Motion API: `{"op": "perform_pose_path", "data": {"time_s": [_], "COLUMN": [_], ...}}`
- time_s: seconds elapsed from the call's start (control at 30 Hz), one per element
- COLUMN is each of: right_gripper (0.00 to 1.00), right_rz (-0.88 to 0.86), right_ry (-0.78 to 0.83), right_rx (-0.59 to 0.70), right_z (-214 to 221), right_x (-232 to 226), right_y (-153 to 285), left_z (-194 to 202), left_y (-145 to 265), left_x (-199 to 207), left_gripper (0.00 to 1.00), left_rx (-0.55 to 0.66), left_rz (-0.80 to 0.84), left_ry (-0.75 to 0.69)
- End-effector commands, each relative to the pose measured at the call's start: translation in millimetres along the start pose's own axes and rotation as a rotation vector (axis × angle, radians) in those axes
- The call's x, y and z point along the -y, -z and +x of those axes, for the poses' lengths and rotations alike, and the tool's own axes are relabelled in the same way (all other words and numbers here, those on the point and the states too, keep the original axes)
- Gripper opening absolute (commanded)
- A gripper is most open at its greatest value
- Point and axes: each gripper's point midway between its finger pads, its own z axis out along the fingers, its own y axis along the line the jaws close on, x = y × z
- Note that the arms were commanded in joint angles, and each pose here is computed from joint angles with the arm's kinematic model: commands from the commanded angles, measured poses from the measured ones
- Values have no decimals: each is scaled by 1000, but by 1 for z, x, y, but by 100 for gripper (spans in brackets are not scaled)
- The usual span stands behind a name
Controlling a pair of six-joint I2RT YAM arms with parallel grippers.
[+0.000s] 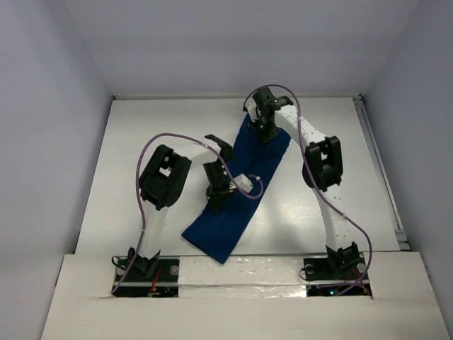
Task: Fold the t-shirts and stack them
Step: Rotate the tshirt 90 degrees
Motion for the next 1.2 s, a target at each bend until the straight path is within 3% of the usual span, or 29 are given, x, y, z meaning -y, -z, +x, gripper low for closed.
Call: {"op": "perform_pose_path", "data": {"time_s": [0.0,0.33,0.4,0.5,0.53,0.9,1.17], "right_gripper": [28,28,25,1,0,0,0], "right_rz": [40,114,130,133,141,217,153], "right_ry": [2,-47,-85,-159,-171,-311,-299], "right_rx": [189,237,264,303,346,552,616], "right_z": [-38,-13,-4,10,12,72,83], "right_x": [3,13,17,33,37,91,71], "right_y": [59,113,129,142,162,256,276], "left_z": [-50,-145,-160,-180,-184,-211,-218], "left_y": [27,139,148,157,158,162,160], "left_x": [-15,-18,-36,-63,-70,-138,-192], "left_gripper": [7,9,7,0,0,0,0], "left_rx": [139,360,401,471,484,620,640], "left_rz": [-78,-371,-435,-505,-524,-607,-694], "left_ry": [-72,-174,-163,-112,-96,13,162]}}
